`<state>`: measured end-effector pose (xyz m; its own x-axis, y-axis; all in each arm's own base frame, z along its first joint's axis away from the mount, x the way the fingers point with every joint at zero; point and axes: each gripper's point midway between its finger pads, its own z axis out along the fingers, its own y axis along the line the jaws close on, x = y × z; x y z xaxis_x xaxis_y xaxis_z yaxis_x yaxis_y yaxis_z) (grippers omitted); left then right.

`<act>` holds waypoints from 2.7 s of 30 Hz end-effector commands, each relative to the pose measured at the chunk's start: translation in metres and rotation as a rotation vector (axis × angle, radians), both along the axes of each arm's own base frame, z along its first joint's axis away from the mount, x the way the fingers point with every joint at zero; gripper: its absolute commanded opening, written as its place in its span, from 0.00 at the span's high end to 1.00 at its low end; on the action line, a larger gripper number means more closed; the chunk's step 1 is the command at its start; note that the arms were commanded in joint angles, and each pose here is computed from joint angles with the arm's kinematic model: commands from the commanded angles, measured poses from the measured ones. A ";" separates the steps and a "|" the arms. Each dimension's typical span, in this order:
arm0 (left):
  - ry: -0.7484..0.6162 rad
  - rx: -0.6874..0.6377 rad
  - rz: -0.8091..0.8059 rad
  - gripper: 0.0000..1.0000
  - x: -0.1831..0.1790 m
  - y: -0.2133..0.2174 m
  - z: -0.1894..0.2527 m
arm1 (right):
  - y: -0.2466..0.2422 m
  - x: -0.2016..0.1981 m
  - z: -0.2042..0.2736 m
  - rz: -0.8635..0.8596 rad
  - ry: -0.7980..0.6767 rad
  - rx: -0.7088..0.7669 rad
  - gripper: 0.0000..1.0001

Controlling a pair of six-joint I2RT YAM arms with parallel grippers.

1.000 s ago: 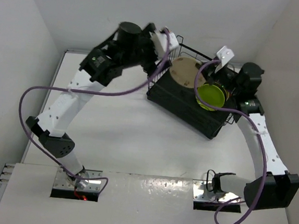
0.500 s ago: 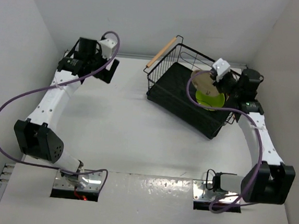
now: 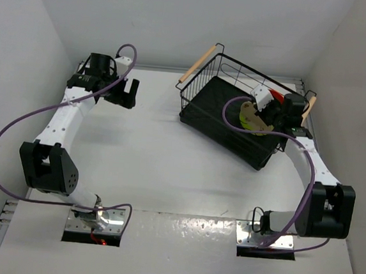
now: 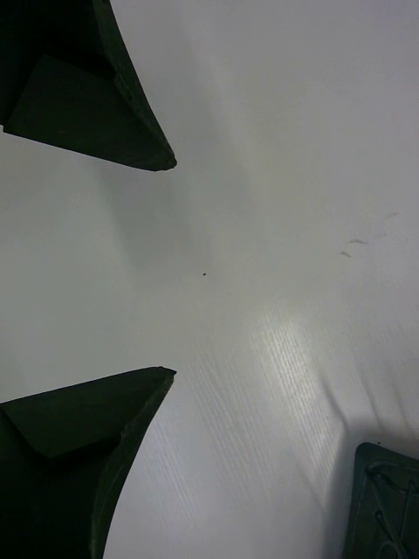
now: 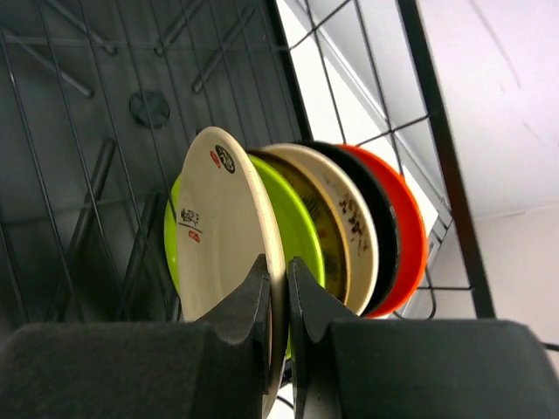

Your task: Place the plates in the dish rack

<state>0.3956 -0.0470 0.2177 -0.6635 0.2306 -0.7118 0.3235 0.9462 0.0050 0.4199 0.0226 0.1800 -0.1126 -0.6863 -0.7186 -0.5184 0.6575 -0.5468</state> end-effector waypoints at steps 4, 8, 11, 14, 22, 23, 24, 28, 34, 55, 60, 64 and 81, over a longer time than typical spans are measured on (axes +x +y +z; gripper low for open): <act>-0.007 -0.054 0.009 0.00 0.010 0.000 0.000 | 0.002 0.001 0.000 0.011 -0.050 -0.014 1.00; -0.016 -0.054 0.018 0.00 0.012 0.004 0.004 | 0.005 -0.004 -0.022 0.019 0.009 0.012 1.00; -0.025 -0.054 0.018 0.00 0.014 0.004 0.007 | 0.005 -0.004 -0.031 0.011 0.020 0.019 1.00; -0.025 -0.054 0.018 0.00 0.014 0.004 0.007 | 0.003 0.000 -0.026 -0.031 0.021 0.061 0.79; -0.046 -0.061 0.011 0.00 0.014 0.002 0.018 | 0.006 0.009 0.039 -0.063 -0.088 0.146 0.25; -0.058 -0.062 0.010 0.00 0.012 0.002 0.023 | 0.000 0.007 0.060 -0.095 -0.148 0.151 0.23; -0.059 -0.062 0.010 0.00 0.012 0.002 0.023 | 0.001 0.008 0.069 -0.098 -0.174 0.166 0.21; -0.083 -0.035 -0.002 0.00 0.005 0.005 0.033 | -0.003 -0.009 0.122 -0.161 -0.290 0.273 0.12; -0.188 0.046 -0.042 0.00 -0.019 0.011 0.072 | 0.006 -0.064 0.146 -0.160 -0.326 0.450 0.00; -0.475 0.255 0.002 0.00 -0.128 0.036 0.033 | 0.017 -0.189 -0.029 -0.348 0.040 0.687 0.00; -0.481 0.208 0.032 0.00 -0.138 0.035 0.014 | -0.005 -0.198 -0.033 -0.573 0.037 0.803 0.00; -0.463 0.203 0.063 0.00 -0.146 0.039 -0.007 | -0.019 -0.209 -0.024 -0.702 0.012 0.877 0.00; -0.474 0.212 0.054 0.00 -0.147 0.039 -0.019 | -0.051 -0.245 -0.008 -1.002 -0.063 1.030 0.00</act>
